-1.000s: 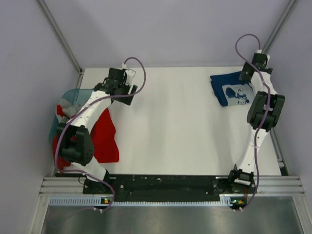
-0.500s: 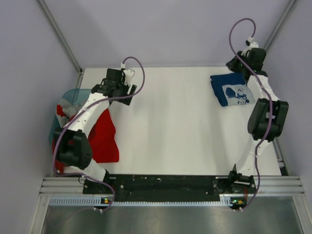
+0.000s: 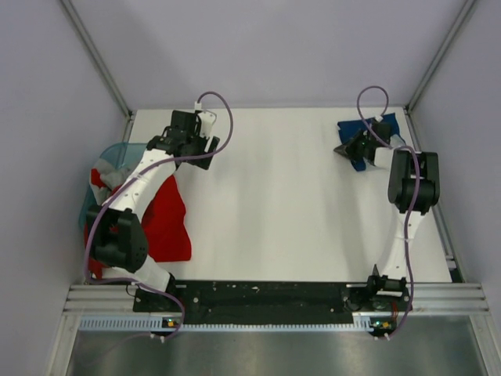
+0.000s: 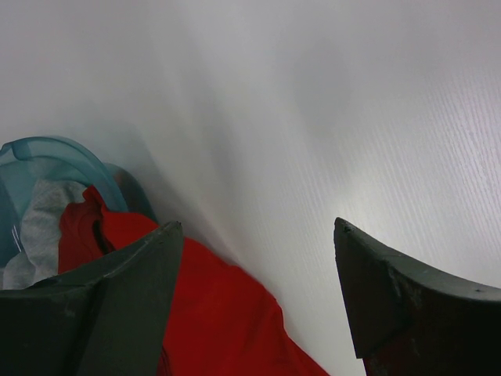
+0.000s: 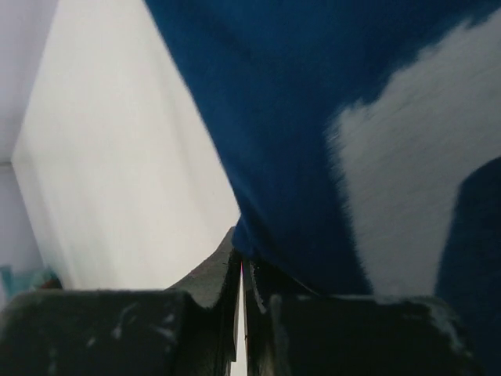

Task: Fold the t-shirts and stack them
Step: Put the neatly folded tshirt into the corner of the board with the right arm

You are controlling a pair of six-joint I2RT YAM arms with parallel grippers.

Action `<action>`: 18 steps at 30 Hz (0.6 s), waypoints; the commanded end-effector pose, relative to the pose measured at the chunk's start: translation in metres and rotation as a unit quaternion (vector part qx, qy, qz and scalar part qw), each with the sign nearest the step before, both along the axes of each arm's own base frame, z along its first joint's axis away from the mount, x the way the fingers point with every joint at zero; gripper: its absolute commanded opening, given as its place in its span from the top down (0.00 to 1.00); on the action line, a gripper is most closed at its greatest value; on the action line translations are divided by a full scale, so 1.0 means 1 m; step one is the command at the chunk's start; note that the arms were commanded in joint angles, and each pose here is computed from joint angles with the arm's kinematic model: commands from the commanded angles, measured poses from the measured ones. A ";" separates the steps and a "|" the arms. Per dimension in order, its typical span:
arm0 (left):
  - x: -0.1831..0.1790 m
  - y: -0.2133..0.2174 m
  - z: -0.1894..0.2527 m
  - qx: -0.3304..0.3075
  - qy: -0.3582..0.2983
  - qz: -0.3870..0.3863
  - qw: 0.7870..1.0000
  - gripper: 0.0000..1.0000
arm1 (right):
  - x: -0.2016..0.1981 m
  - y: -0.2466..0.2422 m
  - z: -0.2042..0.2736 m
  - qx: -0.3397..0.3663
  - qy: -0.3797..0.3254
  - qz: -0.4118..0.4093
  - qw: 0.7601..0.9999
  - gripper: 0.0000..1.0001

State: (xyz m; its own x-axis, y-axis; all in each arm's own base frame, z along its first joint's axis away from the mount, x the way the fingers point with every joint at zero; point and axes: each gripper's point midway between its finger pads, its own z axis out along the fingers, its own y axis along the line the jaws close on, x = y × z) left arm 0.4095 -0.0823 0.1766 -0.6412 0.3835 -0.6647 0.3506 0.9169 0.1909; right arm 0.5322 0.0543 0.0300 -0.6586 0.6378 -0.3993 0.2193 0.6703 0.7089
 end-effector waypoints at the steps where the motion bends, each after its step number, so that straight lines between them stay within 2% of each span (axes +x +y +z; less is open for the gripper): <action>1: 0.004 0.001 0.017 -0.003 -0.033 -0.004 0.999 0.18 | 0.039 -0.037 -0.004 0.039 -0.010 -0.116 0.992 1.00; 4: 0.005 0.004 0.018 0.005 -0.035 -0.001 0.999 0.19 | 0.049 -0.053 -0.014 0.066 0.003 -0.163 0.984 1.00; 8: 0.004 0.007 0.021 0.010 -0.040 0.000 0.999 0.18 | 0.062 -0.068 -0.012 0.053 -0.007 -0.188 0.981 1.00; 11: 0.005 0.007 0.020 0.013 -0.041 0.000 0.999 0.18 | 0.073 -0.068 -0.004 0.026 -0.011 -0.156 0.987 1.00; 16: 0.006 0.006 0.017 0.012 -0.037 -0.002 0.999 0.18 | 0.079 -0.043 0.028 0.017 -0.061 -0.071 0.995 1.00; 18: 0.006 0.005 0.016 0.009 -0.035 -0.004 0.999 0.18 | 0.078 -0.026 0.055 0.007 -0.093 -0.026 0.995 0.98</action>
State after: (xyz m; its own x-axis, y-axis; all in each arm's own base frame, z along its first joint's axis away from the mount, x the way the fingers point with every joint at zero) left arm 0.4112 -0.0790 0.1772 -0.6323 0.4034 -0.6615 0.3536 0.9099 0.2169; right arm 0.6027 0.0043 0.0358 -0.4830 0.7892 -0.3793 0.3151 0.5608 0.7656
